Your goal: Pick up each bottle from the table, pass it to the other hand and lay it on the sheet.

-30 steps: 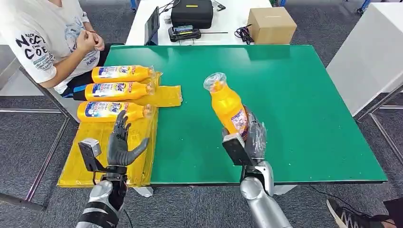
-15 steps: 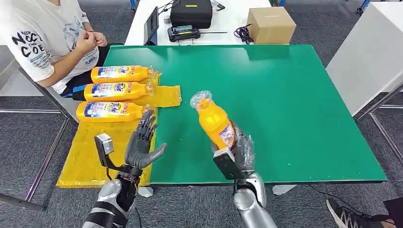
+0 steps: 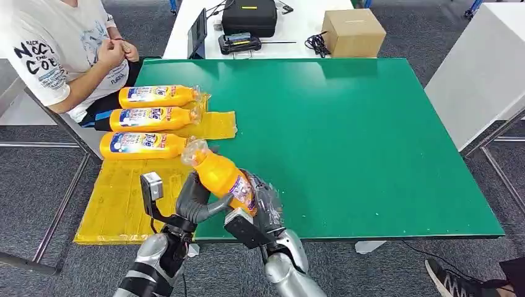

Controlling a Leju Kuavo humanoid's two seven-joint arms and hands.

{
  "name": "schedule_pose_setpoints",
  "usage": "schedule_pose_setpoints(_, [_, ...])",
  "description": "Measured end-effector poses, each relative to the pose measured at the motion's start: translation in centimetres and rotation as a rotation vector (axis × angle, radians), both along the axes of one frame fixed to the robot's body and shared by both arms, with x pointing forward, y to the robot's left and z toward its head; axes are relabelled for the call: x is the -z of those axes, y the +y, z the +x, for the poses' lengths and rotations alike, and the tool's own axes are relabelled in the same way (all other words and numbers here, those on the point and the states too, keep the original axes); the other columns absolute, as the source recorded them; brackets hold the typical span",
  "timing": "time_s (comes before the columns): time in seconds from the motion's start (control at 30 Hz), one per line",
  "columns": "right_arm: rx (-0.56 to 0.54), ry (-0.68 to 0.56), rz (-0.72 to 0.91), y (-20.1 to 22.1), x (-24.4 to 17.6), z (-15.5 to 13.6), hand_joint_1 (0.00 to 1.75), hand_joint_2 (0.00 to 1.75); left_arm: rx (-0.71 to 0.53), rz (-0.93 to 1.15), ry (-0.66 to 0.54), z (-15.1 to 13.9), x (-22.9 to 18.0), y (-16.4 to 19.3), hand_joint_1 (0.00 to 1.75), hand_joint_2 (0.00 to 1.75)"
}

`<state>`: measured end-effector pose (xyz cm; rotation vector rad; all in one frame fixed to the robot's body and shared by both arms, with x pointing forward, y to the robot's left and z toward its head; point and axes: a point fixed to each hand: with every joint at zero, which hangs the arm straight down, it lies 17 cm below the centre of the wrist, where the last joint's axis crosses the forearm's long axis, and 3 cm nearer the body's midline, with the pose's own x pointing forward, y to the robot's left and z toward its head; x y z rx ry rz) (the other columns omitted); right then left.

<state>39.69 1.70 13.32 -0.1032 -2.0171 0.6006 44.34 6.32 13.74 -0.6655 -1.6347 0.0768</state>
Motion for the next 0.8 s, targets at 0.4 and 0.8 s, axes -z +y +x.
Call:
schedule_pose_setpoints(0.4, [-0.08, 0.002, -0.061, 2.9, 0.9, -1.0, 1.75, 1.75, 0.074, -0.092, 0.055, -0.4, 0.4, -0.8, 0.0, 1.75])
schedule_pose_setpoints(0.8, [-0.141, 0.047, -0.092, 4.6, 2.8, -1.8, 1.75, 1.75, 0.089, -0.19, 0.089, -0.8, 1.1, 0.2, 1.75, 1.75])
